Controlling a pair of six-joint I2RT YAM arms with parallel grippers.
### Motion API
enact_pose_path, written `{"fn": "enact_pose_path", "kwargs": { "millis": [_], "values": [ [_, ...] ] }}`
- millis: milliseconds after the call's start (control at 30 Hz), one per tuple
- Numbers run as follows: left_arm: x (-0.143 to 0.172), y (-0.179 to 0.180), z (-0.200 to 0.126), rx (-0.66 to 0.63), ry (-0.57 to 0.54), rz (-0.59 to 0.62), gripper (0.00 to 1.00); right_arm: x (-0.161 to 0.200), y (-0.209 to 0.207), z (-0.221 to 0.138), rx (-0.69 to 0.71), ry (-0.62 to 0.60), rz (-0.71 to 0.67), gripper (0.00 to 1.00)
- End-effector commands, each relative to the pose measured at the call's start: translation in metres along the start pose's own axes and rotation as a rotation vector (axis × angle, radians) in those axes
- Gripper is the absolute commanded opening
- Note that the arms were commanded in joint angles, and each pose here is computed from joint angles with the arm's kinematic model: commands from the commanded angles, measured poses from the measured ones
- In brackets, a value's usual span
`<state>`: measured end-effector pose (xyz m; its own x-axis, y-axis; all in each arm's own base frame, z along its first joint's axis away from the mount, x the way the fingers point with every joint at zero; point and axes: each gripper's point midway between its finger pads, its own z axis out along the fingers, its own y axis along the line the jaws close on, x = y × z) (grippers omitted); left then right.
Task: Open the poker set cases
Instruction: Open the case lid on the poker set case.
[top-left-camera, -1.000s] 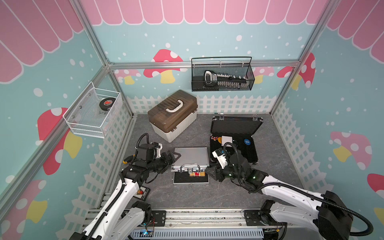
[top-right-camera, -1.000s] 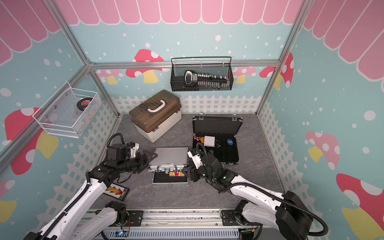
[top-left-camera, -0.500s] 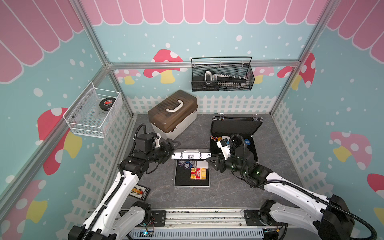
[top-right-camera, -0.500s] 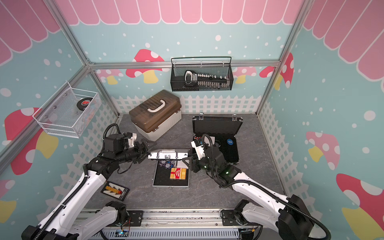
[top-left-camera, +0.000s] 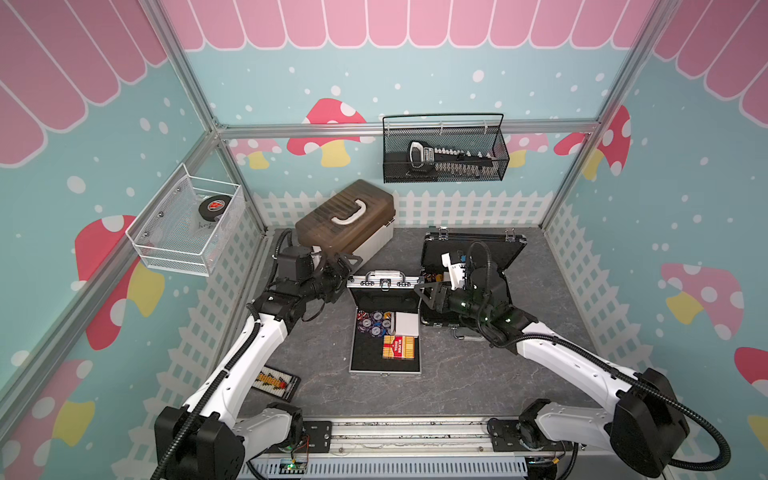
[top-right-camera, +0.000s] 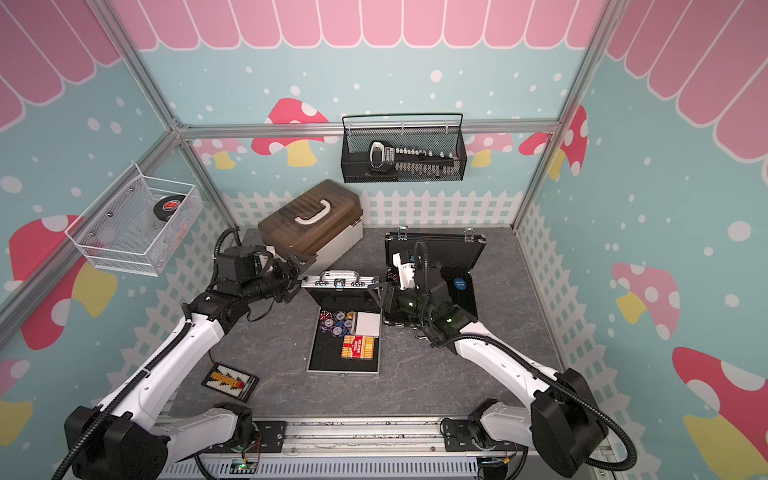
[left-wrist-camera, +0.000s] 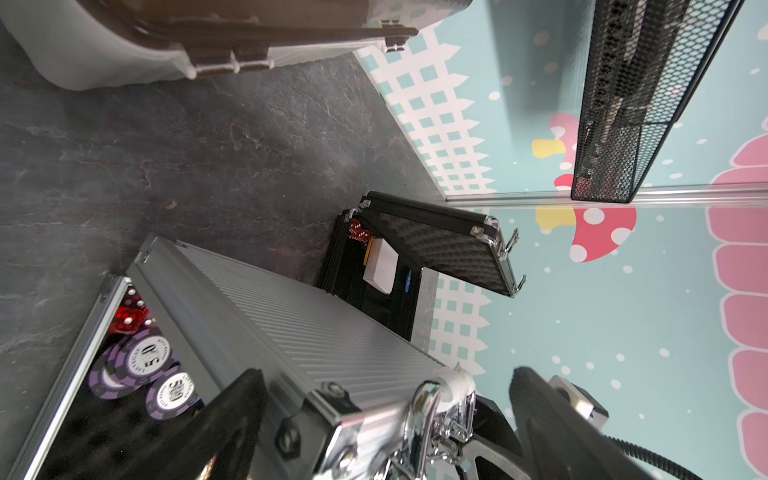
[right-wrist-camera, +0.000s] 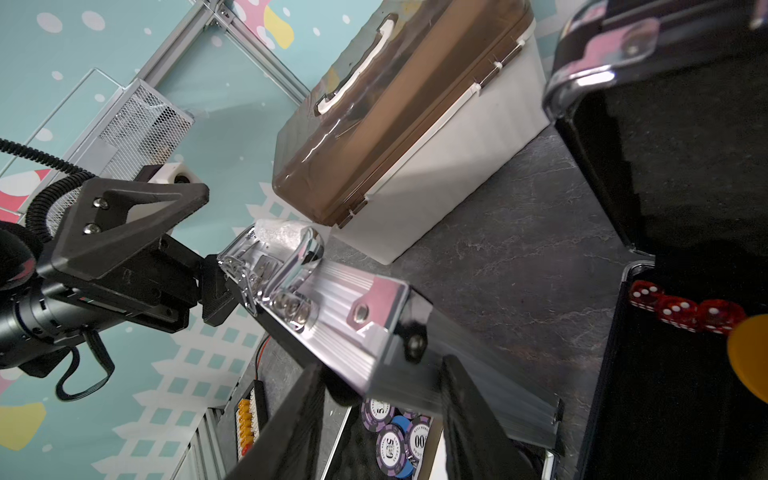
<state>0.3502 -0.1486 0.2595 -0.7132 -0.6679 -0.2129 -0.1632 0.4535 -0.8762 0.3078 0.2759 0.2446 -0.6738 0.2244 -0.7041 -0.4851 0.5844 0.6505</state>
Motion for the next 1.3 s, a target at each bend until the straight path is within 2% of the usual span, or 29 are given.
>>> {"fn": "enact_pose_path", "kwargs": {
  "millis": [0, 367, 733, 1267],
  "values": [
    [-0.004, -0.031, 0.001, 0.107, 0.018, -0.023, 0.92, -0.013, 0.013, 0.006, -0.058, -0.004, 0.039, 0.45],
    [-0.009, -0.032, 0.004, 0.110, 0.018, -0.011, 0.92, -0.017, 0.007, 0.017, -0.071, -0.008, 0.036, 0.43],
    [-0.020, -0.033, 0.007, 0.078, -0.018, 0.071, 0.92, -0.015, -0.002, 0.033, -0.069, -0.002, 0.040, 0.42],
    [-0.035, -0.010, 0.028, 0.027, -0.056, 0.060, 0.92, -0.017, -0.026, 0.043, 0.049, -0.004, 0.018, 0.42]
  ]
}}
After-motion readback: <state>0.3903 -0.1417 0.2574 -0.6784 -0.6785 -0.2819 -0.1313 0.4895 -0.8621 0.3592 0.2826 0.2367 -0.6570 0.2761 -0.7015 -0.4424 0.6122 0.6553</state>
